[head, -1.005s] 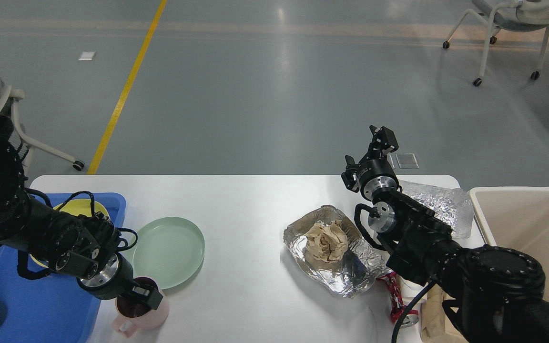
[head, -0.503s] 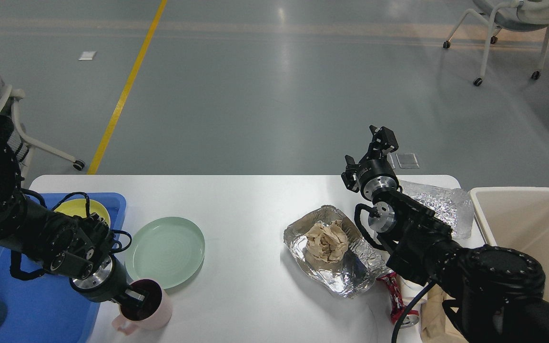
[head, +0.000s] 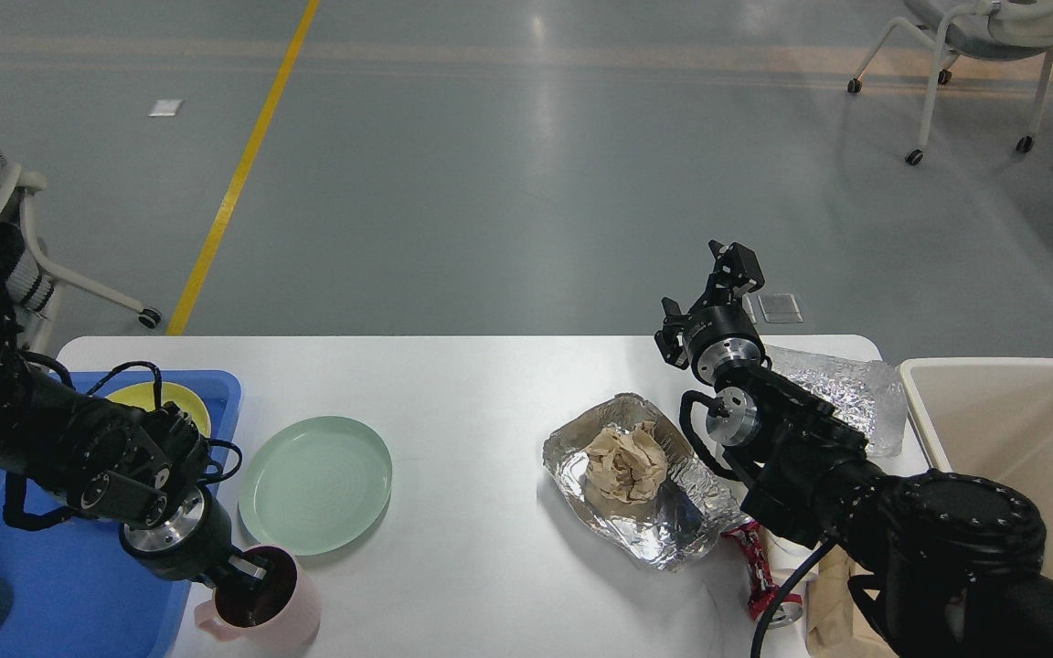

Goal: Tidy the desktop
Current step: 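Lower the left gripper onto the pink mug and grasp it, then lift the pink mug and set it down on the blue tray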

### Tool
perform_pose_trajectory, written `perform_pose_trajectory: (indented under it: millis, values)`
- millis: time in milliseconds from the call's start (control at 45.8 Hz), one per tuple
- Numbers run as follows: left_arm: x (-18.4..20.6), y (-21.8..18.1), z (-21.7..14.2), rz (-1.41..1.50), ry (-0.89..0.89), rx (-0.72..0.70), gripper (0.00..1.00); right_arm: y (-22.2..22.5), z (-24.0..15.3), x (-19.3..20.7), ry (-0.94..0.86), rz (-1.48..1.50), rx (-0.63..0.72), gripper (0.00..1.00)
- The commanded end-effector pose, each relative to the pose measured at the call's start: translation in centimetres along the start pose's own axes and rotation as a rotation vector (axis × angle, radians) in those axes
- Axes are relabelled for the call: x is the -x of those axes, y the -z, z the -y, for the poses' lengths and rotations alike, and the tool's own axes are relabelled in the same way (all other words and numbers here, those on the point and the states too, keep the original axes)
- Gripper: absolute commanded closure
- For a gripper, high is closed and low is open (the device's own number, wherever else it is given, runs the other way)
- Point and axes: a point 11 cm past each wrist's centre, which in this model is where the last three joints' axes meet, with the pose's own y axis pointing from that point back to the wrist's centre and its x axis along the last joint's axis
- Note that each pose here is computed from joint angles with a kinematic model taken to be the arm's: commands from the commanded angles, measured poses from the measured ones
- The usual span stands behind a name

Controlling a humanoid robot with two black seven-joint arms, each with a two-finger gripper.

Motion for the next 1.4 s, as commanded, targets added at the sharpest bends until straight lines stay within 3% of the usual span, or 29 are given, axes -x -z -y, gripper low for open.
perform_pose_trajectory:
  millis: [0,415,568,721,1049,1377]
  values:
    - [-0.5,-0.6,-2.6,-0.029,0.060,0.026,1.00,-0.1,0.0,-0.1,-0.001,0.000,0.001,0.00]
    - [-0.7,-1.0,-16.9,-0.141,0.160,0.125,1.00,-0.1,0.0,-0.1,-0.001,0.000,0.001,0.00]
    - [-2.0,-0.4,-23.6,-0.155,-0.034,0.172,1.00,-0.1,0.0,-0.1,-0.001,0.000,0.001,0.00]
    - [-2.3,0.0,-27.1,-0.155,-0.142,0.187,1.00,0.0,0.0,0.0,0.000,0.000,0.000,0.00]
    - [-1.7,1.7,-25.7,-0.130,-0.089,0.084,1.00,0.0,0.0,0.0,0.000,0.000,0.000,0.00]
    - [3.2,6.9,-15.4,-0.209,0.217,-0.114,1.00,0.0,0.0,0.0,0.000,0.000,0.000,0.00]
